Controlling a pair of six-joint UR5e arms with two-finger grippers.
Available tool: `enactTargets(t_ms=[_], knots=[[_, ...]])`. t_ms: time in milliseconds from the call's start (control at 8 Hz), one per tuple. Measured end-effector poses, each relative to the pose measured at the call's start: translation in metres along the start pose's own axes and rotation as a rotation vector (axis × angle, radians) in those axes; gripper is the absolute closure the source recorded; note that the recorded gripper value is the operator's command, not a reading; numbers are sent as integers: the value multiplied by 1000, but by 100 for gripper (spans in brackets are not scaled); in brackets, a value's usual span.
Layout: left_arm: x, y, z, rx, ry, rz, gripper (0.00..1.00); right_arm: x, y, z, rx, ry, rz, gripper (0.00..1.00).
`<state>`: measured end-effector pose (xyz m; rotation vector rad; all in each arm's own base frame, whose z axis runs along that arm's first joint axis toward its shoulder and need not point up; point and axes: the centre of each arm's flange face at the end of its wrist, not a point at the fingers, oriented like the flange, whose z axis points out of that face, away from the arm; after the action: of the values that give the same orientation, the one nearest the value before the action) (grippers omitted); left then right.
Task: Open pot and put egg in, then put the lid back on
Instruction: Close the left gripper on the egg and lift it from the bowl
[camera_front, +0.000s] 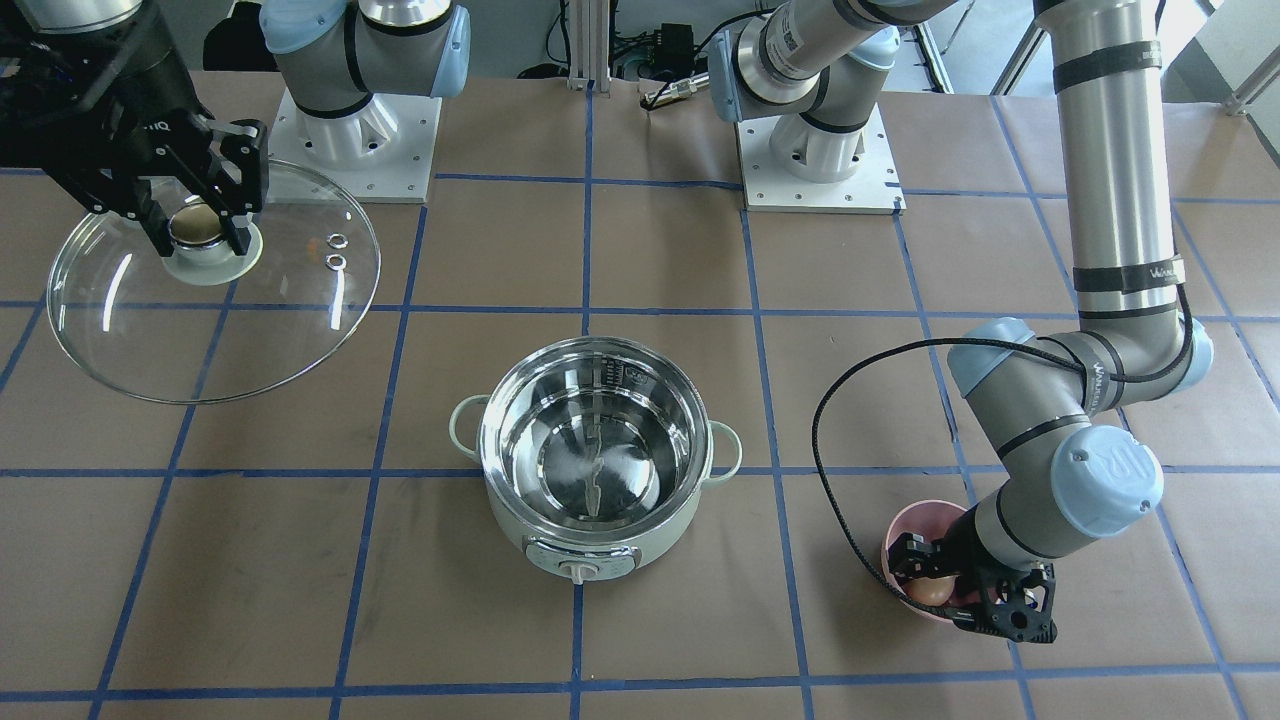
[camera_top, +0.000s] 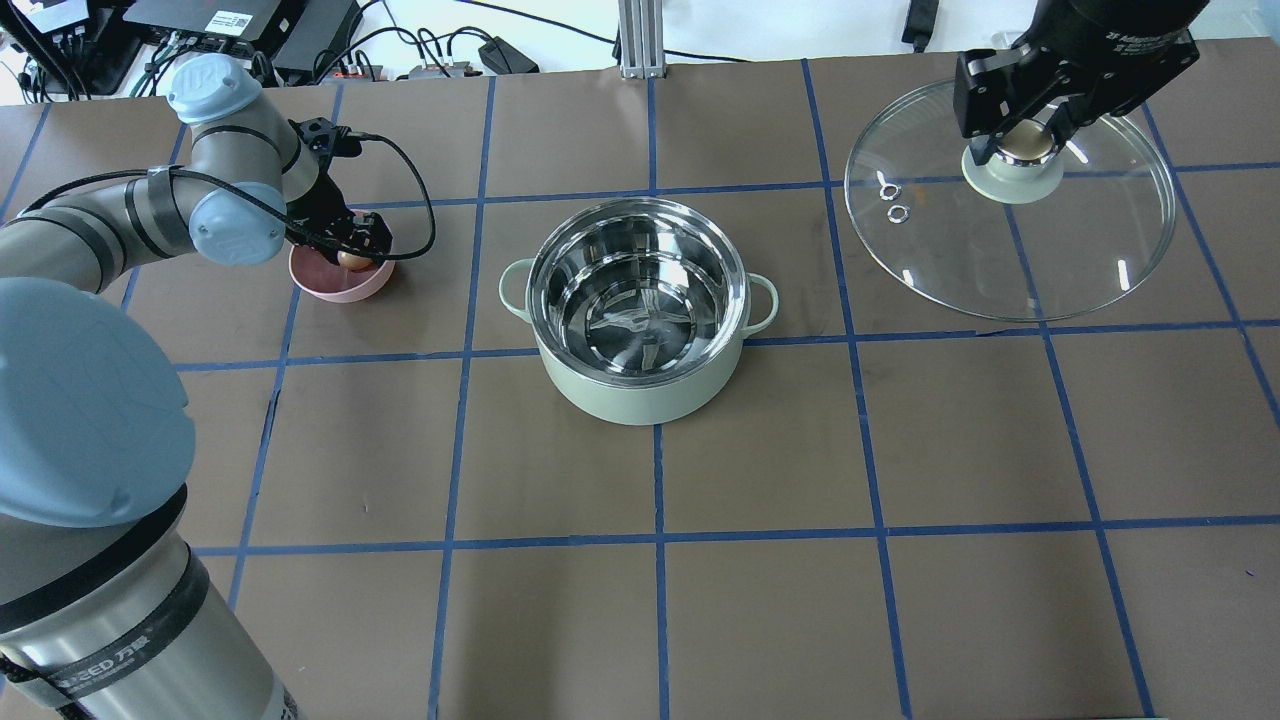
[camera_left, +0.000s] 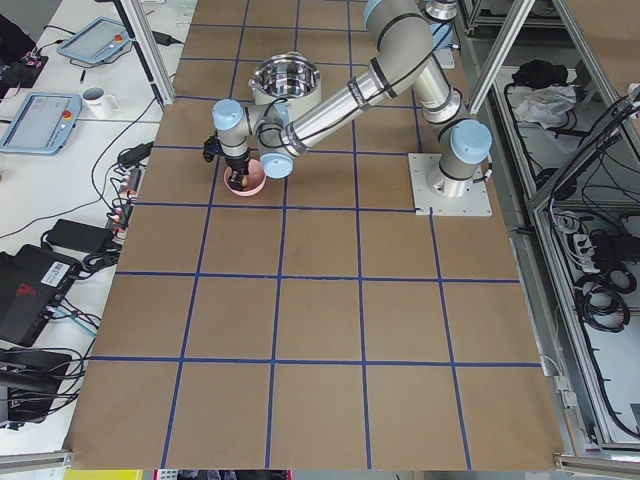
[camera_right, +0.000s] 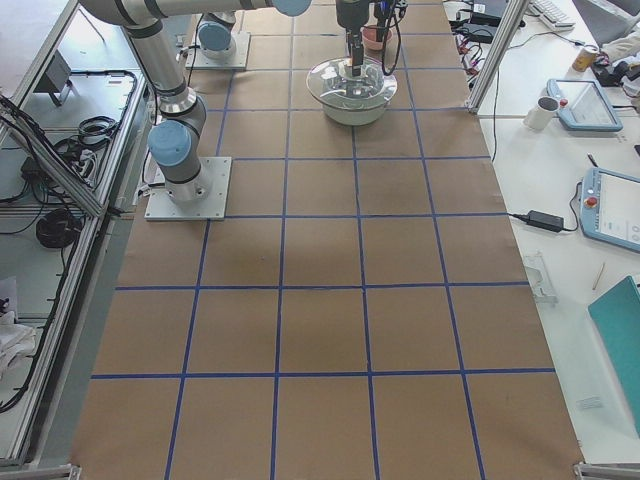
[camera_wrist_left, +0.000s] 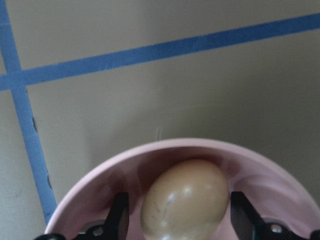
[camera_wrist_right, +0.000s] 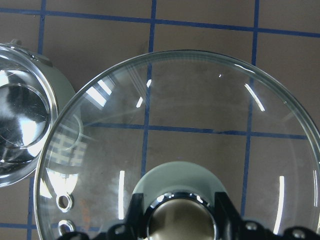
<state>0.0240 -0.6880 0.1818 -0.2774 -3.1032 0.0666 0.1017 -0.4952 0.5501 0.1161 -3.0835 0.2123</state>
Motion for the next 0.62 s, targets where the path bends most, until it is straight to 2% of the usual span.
enactTargets(t_ms=[125, 625], knots=[[0, 1, 2, -6, 1, -1, 59, 1, 1, -1, -2, 0, -2, 100], [1, 3, -1, -22, 5, -5, 60, 1, 3, -2, -5, -3, -1, 100]])
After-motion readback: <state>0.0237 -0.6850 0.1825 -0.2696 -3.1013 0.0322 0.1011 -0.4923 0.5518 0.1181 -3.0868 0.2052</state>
